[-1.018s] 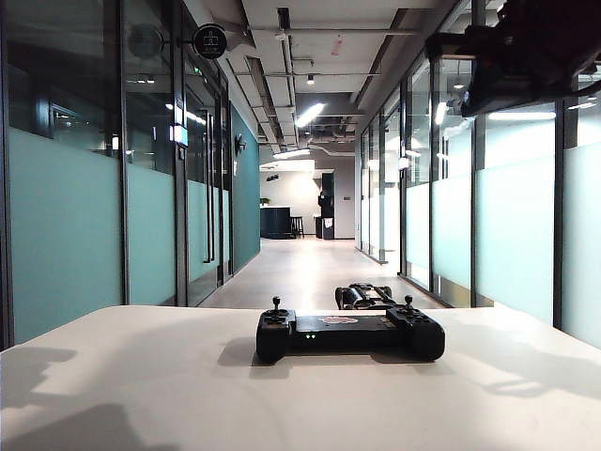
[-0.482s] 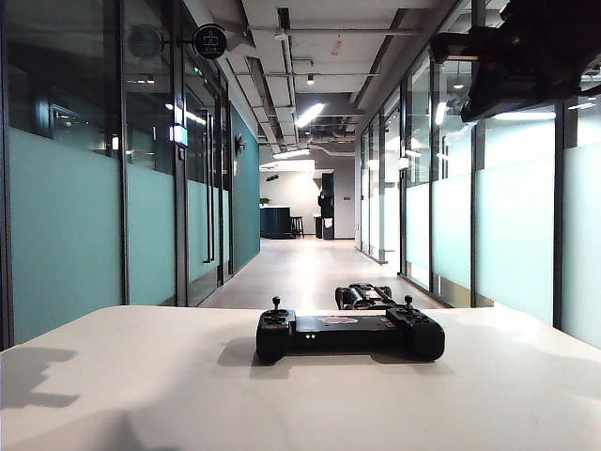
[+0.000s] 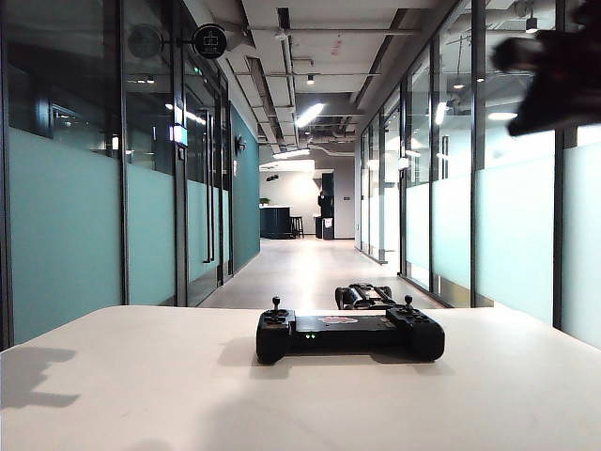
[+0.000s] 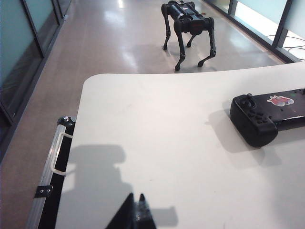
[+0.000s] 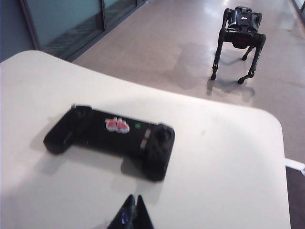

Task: Push the left joystick on the remote control sitting on the white table backward to make the robot dog back up in a straight line until it returns close to you.

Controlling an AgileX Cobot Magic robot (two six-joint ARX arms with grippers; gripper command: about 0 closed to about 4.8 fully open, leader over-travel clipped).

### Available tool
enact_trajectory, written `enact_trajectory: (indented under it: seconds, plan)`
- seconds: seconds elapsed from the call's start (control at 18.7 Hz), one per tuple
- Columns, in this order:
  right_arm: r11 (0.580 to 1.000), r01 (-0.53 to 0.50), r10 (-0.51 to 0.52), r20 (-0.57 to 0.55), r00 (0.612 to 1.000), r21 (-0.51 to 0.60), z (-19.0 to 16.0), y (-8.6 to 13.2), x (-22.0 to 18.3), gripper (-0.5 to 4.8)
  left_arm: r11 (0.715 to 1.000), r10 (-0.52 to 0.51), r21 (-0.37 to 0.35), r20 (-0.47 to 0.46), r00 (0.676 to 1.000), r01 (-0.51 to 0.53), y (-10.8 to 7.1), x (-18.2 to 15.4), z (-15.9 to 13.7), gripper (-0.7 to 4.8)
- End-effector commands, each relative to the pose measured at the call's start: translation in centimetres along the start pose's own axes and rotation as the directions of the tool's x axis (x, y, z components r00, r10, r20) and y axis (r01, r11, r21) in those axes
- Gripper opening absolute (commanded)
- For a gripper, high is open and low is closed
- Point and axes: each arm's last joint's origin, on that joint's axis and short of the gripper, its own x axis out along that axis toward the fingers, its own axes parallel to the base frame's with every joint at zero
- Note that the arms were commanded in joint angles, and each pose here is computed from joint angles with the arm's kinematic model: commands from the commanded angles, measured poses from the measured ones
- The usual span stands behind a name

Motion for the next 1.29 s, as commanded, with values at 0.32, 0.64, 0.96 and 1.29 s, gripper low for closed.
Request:
enact_trajectory:
  seconds: [0.32,0.64,0.96,1.29]
  plan:
    - [1.0,-0.001,0.001,0.059,0.998,0.01,-3.4,-0.5,-2.5,-0.06,1.0,-0.003,-0.004,0.015,1.0,0.003,0.0,0.0,0.2,-0.05]
    - [1.0,0.012,-0.015,0.118,0.993,0.026,-5.4,-0.9,-3.8,-0.06,1.0,-0.003,-0.004,0.015,1.0,0.003,0.0,0.0,0.2,-0.05]
    - [0.991,0.116,-0.126,0.166,0.978,0.066,-6.8,-2.3,-4.6,-0.06,1.0,-0.003,-0.004,0.015,1.0,0.003,0.0,0.0,0.2,-0.05]
    - [0.977,0.189,-0.206,0.215,0.955,0.097,-7.4,-3.4,-5.2,-0.06,1.0,-0.003,-0.004,0.015,1.0,0.003,0.0,0.0,0.2,-0.05]
